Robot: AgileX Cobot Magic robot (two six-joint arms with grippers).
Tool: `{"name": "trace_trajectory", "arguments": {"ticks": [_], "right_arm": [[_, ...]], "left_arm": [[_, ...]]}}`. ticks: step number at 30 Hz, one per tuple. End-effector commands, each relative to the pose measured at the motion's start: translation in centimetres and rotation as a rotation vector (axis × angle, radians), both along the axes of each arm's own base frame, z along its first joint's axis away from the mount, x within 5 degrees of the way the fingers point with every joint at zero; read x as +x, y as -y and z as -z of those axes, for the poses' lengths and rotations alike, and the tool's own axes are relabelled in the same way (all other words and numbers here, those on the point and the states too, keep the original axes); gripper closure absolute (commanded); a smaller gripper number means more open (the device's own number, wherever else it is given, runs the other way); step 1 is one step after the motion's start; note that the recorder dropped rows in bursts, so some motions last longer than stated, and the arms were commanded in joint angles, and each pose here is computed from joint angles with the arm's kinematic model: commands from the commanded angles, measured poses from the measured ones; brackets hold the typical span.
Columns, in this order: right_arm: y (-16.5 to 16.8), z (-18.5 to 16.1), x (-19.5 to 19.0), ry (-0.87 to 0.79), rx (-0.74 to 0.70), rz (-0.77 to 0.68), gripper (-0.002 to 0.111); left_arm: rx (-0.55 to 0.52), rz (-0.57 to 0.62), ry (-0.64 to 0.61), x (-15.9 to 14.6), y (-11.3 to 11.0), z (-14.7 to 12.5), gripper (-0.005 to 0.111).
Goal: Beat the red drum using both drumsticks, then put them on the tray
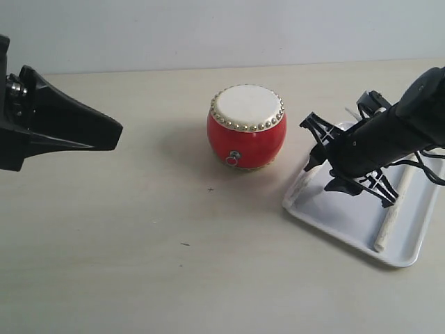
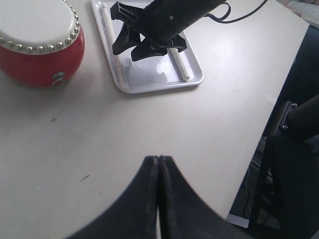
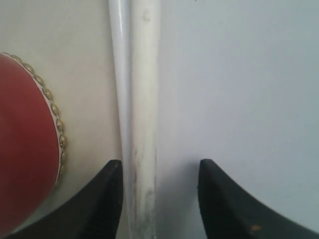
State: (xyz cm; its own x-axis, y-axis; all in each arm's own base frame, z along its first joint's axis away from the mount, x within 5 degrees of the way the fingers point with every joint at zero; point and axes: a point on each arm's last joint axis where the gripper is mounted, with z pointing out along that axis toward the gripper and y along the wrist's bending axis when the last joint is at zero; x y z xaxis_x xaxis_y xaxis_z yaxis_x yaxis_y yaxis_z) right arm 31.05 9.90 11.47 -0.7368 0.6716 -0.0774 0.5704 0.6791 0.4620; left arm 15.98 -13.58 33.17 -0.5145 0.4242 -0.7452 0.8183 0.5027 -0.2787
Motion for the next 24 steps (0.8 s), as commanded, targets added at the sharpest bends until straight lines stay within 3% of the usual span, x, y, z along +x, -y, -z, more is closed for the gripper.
{"name": "trace_trajectory", "arguments": {"ticks": [1,24], "right_arm": [[-0.1,-0.2,0.3,0.025,0.004,0.008,0.062],[-1.4,-0.3,0.1,0.042,0.016,0.010,0.062]], "left_arm": [[-0.020,-0.010,0.003,-0.1,-0.1,-0.4,0.107],[-0.025,-0.026,0.017,0.1,-0.1,-0.4,0.107]]}}
